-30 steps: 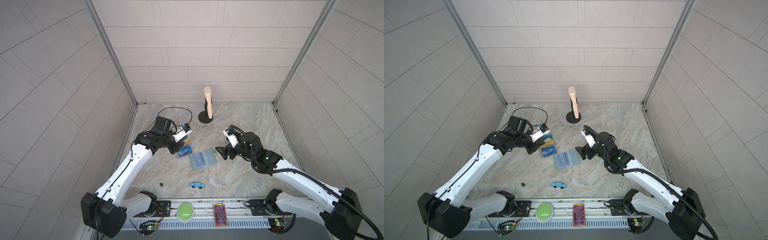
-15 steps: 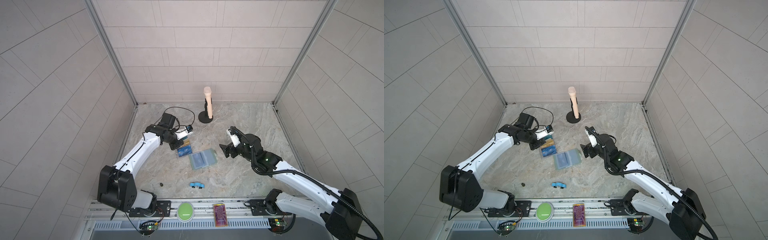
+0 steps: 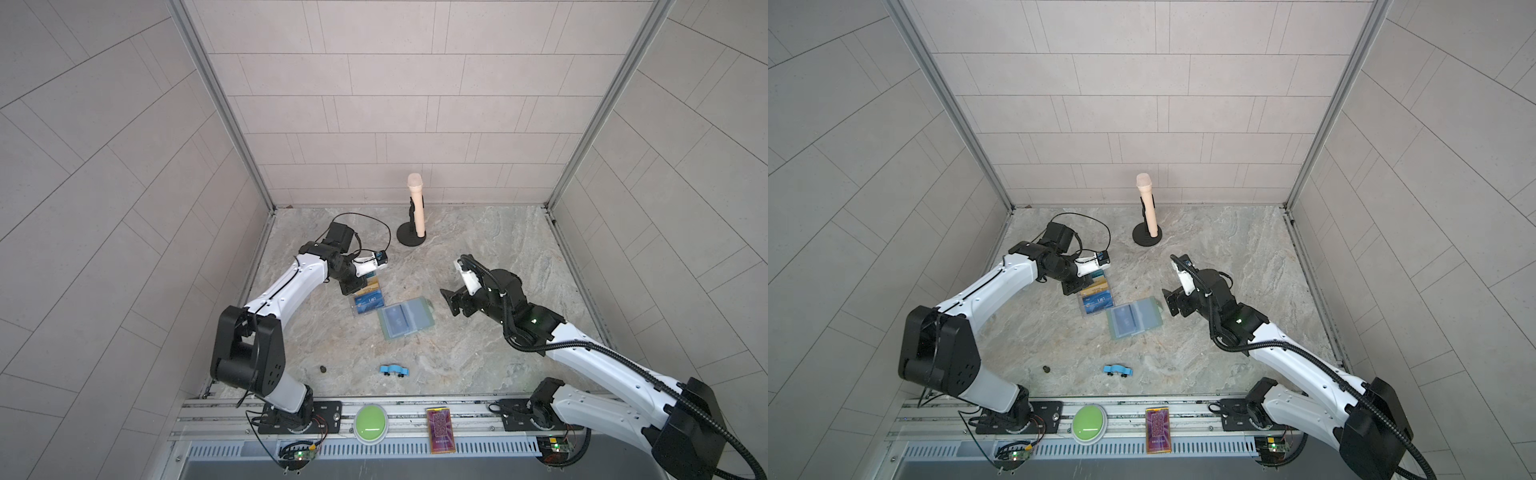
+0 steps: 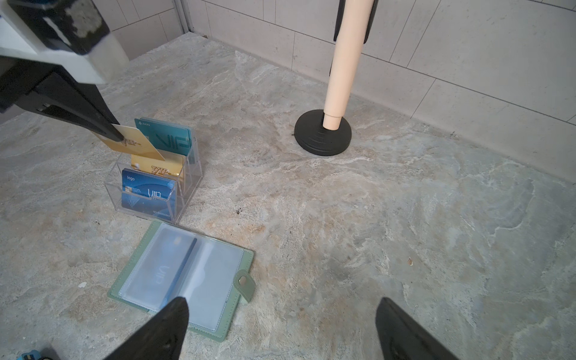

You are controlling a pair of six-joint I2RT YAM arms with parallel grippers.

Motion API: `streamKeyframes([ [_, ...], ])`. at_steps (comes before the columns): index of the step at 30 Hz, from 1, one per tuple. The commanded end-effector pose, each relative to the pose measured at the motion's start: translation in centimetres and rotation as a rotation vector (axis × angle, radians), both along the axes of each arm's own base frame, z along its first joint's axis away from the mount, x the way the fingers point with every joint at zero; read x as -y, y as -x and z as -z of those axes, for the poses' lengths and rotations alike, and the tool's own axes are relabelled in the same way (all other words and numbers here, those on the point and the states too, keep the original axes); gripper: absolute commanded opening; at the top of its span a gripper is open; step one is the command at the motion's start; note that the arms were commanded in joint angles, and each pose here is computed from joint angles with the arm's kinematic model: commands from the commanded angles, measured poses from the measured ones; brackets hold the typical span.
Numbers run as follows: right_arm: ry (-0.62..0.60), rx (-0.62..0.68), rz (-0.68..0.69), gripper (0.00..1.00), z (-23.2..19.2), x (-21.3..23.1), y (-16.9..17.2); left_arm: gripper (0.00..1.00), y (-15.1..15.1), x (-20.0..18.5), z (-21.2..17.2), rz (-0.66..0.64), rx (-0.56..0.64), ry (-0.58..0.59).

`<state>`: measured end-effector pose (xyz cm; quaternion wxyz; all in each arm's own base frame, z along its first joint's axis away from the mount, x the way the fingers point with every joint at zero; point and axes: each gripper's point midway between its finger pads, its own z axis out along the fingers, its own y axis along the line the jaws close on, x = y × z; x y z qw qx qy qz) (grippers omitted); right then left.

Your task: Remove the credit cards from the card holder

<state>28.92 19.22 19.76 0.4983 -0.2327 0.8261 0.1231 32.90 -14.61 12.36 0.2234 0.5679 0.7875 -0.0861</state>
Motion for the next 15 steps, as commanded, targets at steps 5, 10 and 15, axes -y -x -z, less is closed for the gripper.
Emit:
streamKeyframes([
  [5, 0.01, 0.046, 0.027, 0.96, -0.8, 1.0, 0.1, 0.0, -1.2, -0.5, 0.7, 0.028, 0.007, -0.049],
  [10, 0.009, 0.049, 0.031, 0.96, -0.7, 1.1, 0.2, 0.0, -1.6, -0.4, 1.2, 0.028, 0.0, -0.048],
  [15, 0.016, 0.047, 0.031, 0.96, -0.5, 1.2, 0.2, 0.0, -1.6, -0.1, 1.9, 0.026, -0.025, -0.037],
])
